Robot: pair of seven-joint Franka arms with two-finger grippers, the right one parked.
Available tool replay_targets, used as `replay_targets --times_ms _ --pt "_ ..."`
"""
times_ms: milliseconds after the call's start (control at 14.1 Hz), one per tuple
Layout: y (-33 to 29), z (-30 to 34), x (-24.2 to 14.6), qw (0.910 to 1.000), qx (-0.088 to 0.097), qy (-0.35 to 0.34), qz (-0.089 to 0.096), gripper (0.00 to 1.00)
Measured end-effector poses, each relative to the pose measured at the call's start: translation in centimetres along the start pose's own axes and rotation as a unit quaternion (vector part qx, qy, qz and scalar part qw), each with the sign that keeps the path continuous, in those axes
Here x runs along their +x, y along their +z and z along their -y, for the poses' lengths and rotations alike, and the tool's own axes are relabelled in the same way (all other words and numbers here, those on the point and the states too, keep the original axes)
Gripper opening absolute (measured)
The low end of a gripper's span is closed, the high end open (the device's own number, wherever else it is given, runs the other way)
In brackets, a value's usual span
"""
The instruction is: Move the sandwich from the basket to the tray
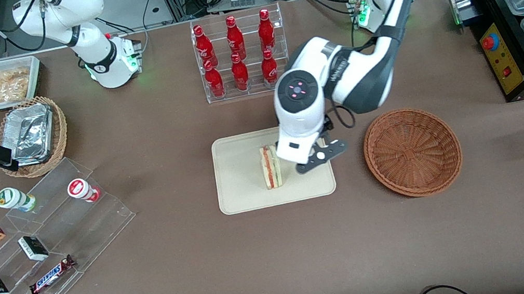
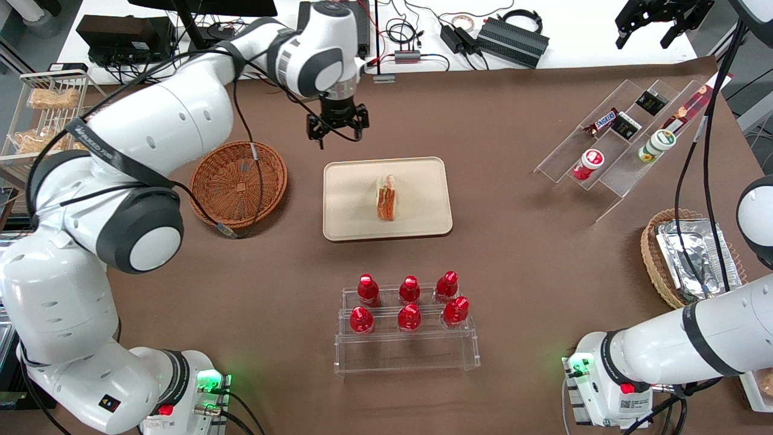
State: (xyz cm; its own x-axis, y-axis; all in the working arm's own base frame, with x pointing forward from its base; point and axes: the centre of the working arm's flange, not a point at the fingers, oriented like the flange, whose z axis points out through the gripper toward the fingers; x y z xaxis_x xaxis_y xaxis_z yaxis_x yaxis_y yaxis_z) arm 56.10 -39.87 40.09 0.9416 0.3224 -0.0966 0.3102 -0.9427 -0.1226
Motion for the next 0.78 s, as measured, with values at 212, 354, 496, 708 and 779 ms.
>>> replay_targets --times_ms 212,354,496,708,779 --pt "-0.8 5.3 3.0 0.9997 0.007 0.019 0.011 1.00" --pt "-1.4 9.2 4.5 0.9992 0.009 0.036 0.017 1.00" --pt "-1.9 12.8 5.4 0.9981 0.010 0.058 0.022 1.00" --pt "-3.3 18.2 6.2 0.9952 0.007 0.094 0.025 1.00" --pt "-4.0 20.0 6.4 0.9940 0.007 0.106 0.028 1.00"
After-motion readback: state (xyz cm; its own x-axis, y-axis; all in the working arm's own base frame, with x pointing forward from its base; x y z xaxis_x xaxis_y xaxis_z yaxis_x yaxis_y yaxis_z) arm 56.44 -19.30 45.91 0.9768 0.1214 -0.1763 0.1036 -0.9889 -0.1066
